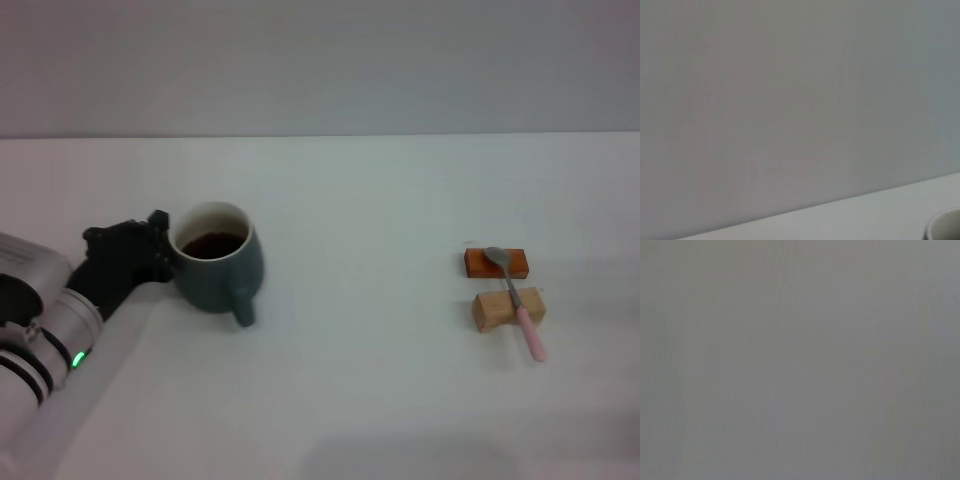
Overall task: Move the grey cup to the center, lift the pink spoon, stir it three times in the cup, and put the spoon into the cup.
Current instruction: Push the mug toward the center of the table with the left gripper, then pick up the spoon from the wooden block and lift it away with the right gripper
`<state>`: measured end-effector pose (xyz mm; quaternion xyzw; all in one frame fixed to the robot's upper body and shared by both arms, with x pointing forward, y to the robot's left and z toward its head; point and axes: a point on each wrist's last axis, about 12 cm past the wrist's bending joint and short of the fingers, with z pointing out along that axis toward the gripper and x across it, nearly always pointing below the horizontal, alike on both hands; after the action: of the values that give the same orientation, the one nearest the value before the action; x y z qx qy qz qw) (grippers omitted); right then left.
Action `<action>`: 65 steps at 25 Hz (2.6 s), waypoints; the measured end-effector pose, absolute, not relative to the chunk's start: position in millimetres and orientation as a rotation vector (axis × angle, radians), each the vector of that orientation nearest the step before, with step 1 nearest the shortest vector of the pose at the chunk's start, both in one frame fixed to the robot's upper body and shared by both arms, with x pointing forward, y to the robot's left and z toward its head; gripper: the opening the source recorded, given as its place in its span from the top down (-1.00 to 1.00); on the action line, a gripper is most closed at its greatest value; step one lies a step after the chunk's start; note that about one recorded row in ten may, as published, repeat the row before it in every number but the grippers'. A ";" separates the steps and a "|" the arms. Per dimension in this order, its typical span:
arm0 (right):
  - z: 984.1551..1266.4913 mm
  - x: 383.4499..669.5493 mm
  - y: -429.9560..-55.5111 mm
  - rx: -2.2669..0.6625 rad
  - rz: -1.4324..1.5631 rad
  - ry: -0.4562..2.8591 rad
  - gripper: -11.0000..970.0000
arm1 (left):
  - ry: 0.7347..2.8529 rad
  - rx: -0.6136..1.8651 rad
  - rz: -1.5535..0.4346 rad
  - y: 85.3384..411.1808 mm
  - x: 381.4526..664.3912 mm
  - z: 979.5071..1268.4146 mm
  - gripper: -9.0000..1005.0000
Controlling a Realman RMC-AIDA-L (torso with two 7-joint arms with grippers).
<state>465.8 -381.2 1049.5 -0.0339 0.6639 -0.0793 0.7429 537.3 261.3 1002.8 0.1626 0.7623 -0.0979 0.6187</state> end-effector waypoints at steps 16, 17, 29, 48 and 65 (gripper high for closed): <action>1048.4 465.4 -380.4 -0.077 -0.170 1.459 -0.09 | 1.749 0.431 -0.405 227.8 507.3 995.9 0.82; 1048.4 465.2 -380.2 -0.077 -0.170 1.459 -0.09 | 1.749 0.429 -0.408 227.2 506.1 995.7 0.82; 1047.3 461.5 -380.5 -0.072 -0.174 1.457 -0.09 | 1.752 0.379 -0.343 240.4 525.3 1001.8 0.81; 1047.5 461.1 -380.5 -0.069 -0.175 1.452 -0.09 | 1.763 0.478 -0.439 209.3 527.6 1004.0 0.78; 1038.6 456.1 -341.8 -0.006 -0.097 1.452 -0.09 | 1.650 0.057 -0.235 292.8 535.1 1018.7 0.76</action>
<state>456.1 -341.8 1038.6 -0.0028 0.6636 -0.0442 0.7468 535.1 292.8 1018.7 0.0253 0.7327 -0.1042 0.6720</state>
